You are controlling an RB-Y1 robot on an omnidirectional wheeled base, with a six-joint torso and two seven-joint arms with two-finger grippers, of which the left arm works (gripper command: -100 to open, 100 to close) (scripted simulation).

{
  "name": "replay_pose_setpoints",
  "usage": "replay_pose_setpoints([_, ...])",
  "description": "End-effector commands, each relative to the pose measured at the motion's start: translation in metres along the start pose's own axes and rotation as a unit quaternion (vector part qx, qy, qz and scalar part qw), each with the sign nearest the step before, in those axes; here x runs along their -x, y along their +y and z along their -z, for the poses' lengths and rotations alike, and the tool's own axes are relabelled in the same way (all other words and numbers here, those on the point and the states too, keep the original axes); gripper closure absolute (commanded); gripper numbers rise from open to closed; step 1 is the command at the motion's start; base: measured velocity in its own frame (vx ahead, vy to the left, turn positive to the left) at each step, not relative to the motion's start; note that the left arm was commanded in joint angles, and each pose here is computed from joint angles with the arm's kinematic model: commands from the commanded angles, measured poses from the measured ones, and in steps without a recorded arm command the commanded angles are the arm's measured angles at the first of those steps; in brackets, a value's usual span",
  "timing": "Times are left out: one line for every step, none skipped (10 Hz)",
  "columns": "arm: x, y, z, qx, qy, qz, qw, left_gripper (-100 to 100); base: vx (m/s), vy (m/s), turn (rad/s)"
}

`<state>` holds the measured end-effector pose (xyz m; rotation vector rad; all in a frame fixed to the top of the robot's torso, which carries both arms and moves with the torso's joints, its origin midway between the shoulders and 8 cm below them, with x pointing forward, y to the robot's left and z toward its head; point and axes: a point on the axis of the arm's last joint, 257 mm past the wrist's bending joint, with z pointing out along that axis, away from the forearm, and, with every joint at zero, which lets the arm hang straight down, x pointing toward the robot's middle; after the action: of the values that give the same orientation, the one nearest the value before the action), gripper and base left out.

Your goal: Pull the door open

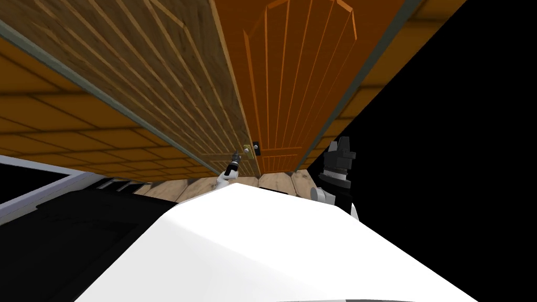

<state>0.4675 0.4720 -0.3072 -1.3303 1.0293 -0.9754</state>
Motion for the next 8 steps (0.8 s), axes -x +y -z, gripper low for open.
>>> replay_pose_setpoints([-0.0178, -0.0088, -0.0062, -0.010, 0.012, 0.005, 0.9999, -100, 0.251, -0.139, -0.173])
replay_pose_setpoints([-0.0111, -0.0043, -0.0053, -0.006, 0.007, 0.003, 1.0000, -100, 0.118, -0.068, -0.032])
replay_pose_setpoints([-0.0111, -0.0043, -0.0053, -0.006, 0.007, 0.003, 1.0000, 100, -0.016, 0.008, 0.034])
replay_pose_setpoints([-0.0111, -0.0043, -0.0053, -0.006, 0.007, 0.003, 1.0000, 100, -0.038, 0.028, -0.011])
replay_pose_setpoints([-0.0111, -0.0043, -0.0053, -0.006, 0.007, 0.003, 1.0000, 100, -0.037, 0.018, -0.028])
replay_pose_setpoints([-0.0111, -0.0043, -0.0053, -0.006, 0.007, 0.003, 1.0000, 100, -0.025, 0.006, -0.010])
replay_pose_setpoints([-0.0111, -0.0043, -0.0053, -0.006, 0.007, 0.003, 1.0000, 100, -0.014, -0.003, 0.005])
replay_pose_setpoints([-0.0111, -0.0043, -0.0053, -0.006, 0.007, 0.003, 1.0000, 100, -0.005, -0.005, 0.009])
